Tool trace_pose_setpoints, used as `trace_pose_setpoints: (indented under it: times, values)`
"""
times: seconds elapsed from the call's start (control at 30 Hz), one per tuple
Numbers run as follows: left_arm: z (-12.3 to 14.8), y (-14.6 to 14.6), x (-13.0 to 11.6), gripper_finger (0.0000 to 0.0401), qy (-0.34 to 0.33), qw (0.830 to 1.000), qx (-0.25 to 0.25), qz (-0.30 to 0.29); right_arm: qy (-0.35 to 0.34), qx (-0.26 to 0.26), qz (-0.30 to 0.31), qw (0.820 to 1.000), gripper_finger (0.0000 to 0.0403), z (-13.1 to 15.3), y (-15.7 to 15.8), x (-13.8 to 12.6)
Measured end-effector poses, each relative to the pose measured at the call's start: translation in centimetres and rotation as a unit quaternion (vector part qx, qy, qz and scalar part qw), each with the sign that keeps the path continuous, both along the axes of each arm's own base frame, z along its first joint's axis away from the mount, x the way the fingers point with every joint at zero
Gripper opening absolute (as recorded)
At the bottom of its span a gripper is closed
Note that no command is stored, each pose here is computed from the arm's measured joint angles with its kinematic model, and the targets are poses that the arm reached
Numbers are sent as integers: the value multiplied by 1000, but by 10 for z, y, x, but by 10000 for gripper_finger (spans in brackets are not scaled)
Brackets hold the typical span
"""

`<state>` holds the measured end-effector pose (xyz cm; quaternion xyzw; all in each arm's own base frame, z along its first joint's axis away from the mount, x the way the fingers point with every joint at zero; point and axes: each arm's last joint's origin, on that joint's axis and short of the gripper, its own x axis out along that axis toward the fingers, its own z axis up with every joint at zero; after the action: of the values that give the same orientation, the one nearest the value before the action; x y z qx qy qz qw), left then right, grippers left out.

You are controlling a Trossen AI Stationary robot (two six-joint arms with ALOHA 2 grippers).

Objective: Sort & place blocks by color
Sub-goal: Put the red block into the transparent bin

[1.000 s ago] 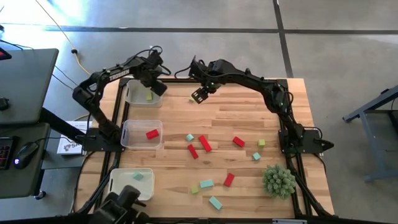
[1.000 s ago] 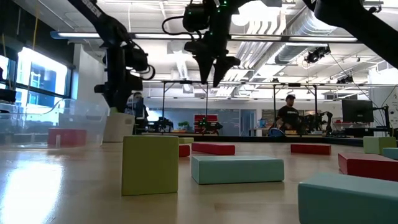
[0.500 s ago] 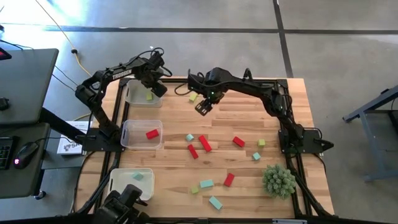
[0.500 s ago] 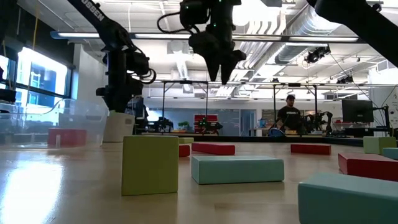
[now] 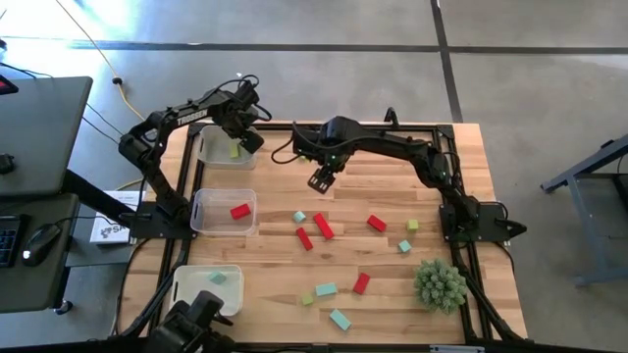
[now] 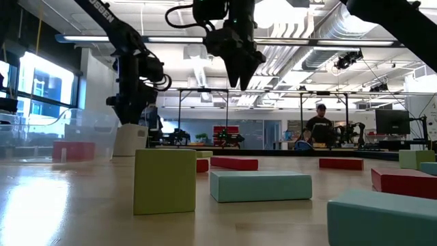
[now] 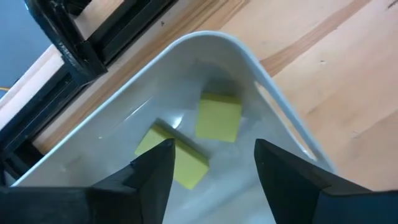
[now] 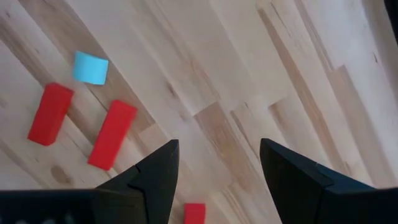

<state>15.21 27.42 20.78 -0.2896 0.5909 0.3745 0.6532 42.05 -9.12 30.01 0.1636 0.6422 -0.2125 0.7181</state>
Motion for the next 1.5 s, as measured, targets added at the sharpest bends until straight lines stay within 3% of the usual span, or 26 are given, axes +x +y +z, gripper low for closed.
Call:
trace_pose_setpoints:
  times: [0.47, 0.63, 1.0, 1.5]
  values:
    - [65, -37, 1, 211, -61, 993, 99, -32, 11, -20, 74, 997, 213, 0, 3, 1]
    - [83, -51, 1, 211, -93, 987, 130, -17, 27, -18, 98, 995, 213, -4, 4, -4]
    - [93, -62, 7, 211, -114, 982, 148, -29, 136, -6, 62, 989, 213, -28, 15, -75]
    - [94, -86, 38, 211, -147, 977, 142, -56, 45, 86, -52, 994, 213, -55, 40, -162]
